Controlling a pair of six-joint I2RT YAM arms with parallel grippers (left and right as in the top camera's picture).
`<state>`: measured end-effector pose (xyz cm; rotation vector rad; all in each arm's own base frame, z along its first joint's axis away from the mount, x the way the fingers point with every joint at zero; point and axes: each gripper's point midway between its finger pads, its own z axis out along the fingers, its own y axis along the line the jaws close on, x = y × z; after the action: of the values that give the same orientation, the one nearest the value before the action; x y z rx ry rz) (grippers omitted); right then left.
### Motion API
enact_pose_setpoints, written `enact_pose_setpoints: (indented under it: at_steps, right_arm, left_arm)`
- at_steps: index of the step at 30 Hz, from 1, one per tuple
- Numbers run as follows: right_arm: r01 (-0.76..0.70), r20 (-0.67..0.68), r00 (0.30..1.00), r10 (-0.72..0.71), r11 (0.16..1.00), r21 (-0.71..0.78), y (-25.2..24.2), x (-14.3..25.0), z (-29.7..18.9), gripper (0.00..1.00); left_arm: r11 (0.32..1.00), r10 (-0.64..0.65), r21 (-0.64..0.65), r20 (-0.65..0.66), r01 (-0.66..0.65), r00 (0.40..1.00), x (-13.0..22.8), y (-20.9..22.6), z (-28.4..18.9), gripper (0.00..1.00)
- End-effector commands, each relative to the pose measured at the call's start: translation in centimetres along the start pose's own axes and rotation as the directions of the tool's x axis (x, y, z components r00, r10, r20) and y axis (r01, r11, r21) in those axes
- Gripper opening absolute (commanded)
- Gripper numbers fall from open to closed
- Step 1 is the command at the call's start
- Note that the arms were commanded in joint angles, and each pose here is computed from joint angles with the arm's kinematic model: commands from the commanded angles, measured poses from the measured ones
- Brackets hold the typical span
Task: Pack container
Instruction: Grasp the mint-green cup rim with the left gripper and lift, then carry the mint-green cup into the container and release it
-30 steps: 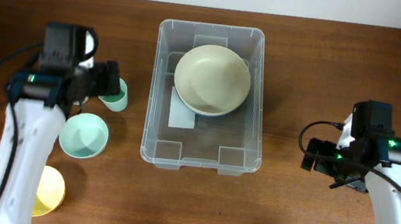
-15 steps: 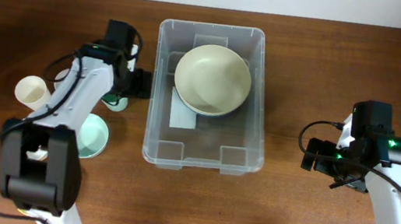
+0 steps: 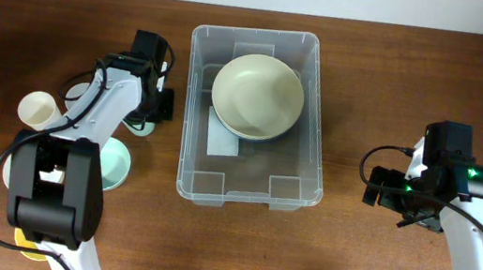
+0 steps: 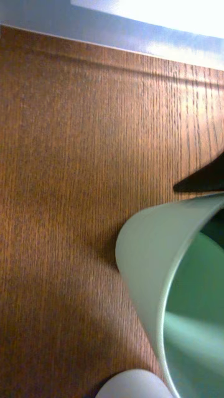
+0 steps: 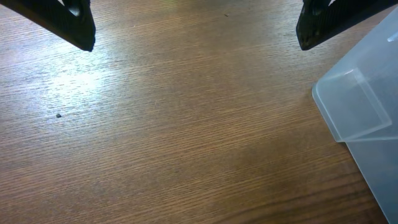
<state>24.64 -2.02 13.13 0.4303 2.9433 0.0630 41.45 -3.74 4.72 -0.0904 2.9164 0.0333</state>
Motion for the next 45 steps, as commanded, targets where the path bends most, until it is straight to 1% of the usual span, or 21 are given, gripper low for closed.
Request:
enact_pose_setpoints:
  at_steps: [1, 6, 10, 11, 12, 15, 16, 19, 21, 23, 28, 33, 36, 38, 41, 42, 45]
  right_arm:
    - [-0.005, -0.012, 1.0, 0.005, 1.0, -0.011, 0.2, 0.3, 0.2, 0.99]
    - [-0.005, -0.012, 1.0, 0.005, 1.0, -0.011, 0.2, 0.3, 0.2, 0.99]
    - [-0.006, -0.012, 1.0, 0.006, 1.0, -0.011, 0.2, 0.3, 0.2, 0.99]
    - [-0.006, -0.012, 1.0, 0.006, 1.0, -0.011, 0.2, 0.3, 0.2, 0.99]
    - [-0.006, -0.012, 1.0, 0.006, 1.0, -0.011, 0.2, 0.3, 0.2, 0.99]
    - [-0.006, -0.011, 1.0, 0.006, 1.0, -0.011, 0.2, 0.2, 0.2, 0.99]
    - [-0.006, -0.009, 1.0, 0.006, 1.0, -0.012, 0.2, 0.2, 0.2, 0.99]
    - [-0.006, -0.008, 1.0, 0.006, 1.0, -0.012, 0.2, 0.2, 0.2, 0.99]
    - [-0.006, -0.008, 1.0, 0.006, 1.0, -0.012, 0.2, 0.2, 0.2, 0.99]
    - [-0.005, -0.008, 1.0, 0.005, 1.0, -0.012, 0.2, 0.2, 0.2, 0.99]
    - [-0.006, -0.008, 1.0, 0.006, 1.0, -0.012, 0.2, 0.2, 0.2, 0.99]
    - [-0.006, -0.008, 1.0, 0.006, 1.0, -0.012, 0.2, 0.2, 0.2, 0.99]
    - [-0.006, -0.01, 1.0, 0.006, 1.0, -0.016, 0.3, 0.2, 0.2, 0.99]
    - [-0.005, -0.01, 1.0, 0.005, 1.0, -0.016, 0.3, 0.2, 0.2, 0.99]
    - [-0.006, -0.01, 1.0, 0.006, 1.0, -0.016, 0.3, 0.2, 0.2, 0.99]
    - [-0.005, -0.01, 1.0, 0.005, 1.0, -0.016, 0.3, 0.2, 0.2, 0.99]
    - [-0.005, -0.01, 1.0, 0.005, 1.0, -0.016, 0.3, 0.2, 0.2, 0.99]
  left_arm:
    - [1.0, 0.006, -0.023, 0.019, -0.006, 1.0, -0.8, 0.2, -0.4, 0.01]
    - [0.998, 0.006, -0.063, 0.038, -0.004, 0.999, -2.1, 0.8, -2.6, 0.01]
    - [0.997, 0.01, -0.072, 0.072, -0.004, 0.997, -3.9, 0.8, -7.0, 0.01]
    - [0.998, 0.017, -0.063, 0.092, -0.011, 0.996, -4.4, 0.4, -9.2, 0.01]
    - [0.998, 0.023, -0.057, 0.103, -0.017, 0.994, -4.6, 0.0, -10.3, 0.01]
    - [0.998, 0.061, 0.012, 0.16, -0.063, 0.985, -5.0, -2.7, -15.0, 0.01]
    - [0.993, 0.088, 0.056, 0.192, -0.101, 0.977, -4.8, -4.6, -17.2, 0.01]
    - [0.972, 0.144, 0.152, 0.225, -0.181, 0.964, -3.6, -8.4, -19.6, 0.01]
    - [0.946, 0.197, 0.214, 0.217, -0.244, 0.956, -2.2, -11.2, -20.2, 0.01]
    - [0.921, 0.252, 0.25, 0.199, -0.298, 0.947, -0.7, -13.6, -20.3, 0.01]
    - [0.865, 0.385, 0.274, 0.178, -0.421, 0.906, 3.0, -18.7, -20.3, 0.01]
    - [0.817, 0.477, 0.287, 0.149, -0.5, 0.866, 5.8, -22.2, -19.4, 0.01]
    - [0.804, 0.505, 0.301, 0.111, -0.513, 0.856, 7.0, -23.8, -18.0, 0.01]
    - [0.779, 0.535, 0.345, 0.07, -0.523, 0.842, 8.3, -25.6, -16.4, 0.01]
    - [0.76, 0.565, 0.382, 0.013, -0.526, 0.825, 9.6, -27.3, -14.1, 0.01]
    - [0.753, 0.581, 0.399, -0.032, -0.523, 0.813, 10.6, -28.0, -12.5, 0.01]
    - [0.744, 0.599, 0.431, -0.093, -0.51, 0.795, 12.0, -29.1, -10.4, 0.01]
